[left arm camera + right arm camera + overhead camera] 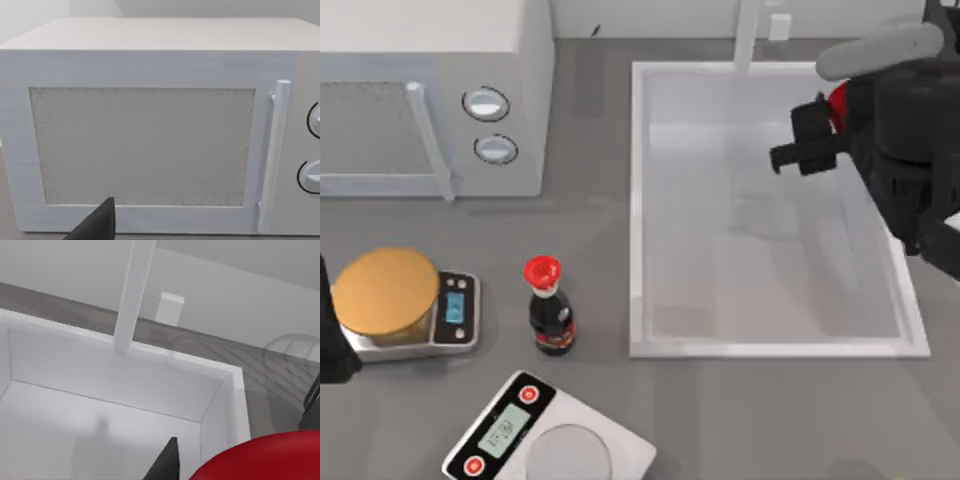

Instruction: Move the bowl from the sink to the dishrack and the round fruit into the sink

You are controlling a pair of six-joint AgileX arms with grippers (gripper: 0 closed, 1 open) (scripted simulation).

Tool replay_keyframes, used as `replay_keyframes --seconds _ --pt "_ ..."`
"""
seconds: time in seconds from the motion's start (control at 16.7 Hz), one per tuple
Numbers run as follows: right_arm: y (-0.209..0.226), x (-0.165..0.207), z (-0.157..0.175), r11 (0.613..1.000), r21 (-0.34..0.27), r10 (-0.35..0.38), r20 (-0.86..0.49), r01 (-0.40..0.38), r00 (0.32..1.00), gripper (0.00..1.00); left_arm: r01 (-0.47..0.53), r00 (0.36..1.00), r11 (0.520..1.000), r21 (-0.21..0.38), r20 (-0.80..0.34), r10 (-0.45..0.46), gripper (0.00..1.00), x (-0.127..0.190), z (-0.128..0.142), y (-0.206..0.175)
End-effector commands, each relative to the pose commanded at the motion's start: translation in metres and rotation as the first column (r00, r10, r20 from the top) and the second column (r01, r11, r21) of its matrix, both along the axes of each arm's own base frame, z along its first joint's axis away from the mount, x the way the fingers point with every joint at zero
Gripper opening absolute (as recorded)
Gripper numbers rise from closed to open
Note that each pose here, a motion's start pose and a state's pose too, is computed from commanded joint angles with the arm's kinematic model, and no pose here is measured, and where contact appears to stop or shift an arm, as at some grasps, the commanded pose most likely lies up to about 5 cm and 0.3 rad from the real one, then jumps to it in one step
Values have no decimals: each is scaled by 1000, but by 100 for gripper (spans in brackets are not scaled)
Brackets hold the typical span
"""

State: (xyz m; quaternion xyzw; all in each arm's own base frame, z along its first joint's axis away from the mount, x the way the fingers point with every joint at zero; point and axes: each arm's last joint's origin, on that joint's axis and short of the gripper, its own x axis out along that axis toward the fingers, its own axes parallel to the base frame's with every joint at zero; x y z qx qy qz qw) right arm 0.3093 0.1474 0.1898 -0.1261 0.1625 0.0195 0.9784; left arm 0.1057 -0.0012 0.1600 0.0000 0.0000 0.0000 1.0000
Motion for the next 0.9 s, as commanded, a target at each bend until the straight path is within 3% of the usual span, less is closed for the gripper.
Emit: replay_keyframes --seconds 0.24,0.42,0.9 --pt "26 -24 9 989 147 -35 216 3 976 0 0 1000 1000 0 0 0 100 0 0 0" --pt "34 -36 17 974 229 -74 294 5 953 0 0 1000 1000 0 0 0 100 0 0 0" --pt "36 -37 18 968 253 -90 311 9 946 0 0 1000 1000 0 0 0 100 0 0 0"
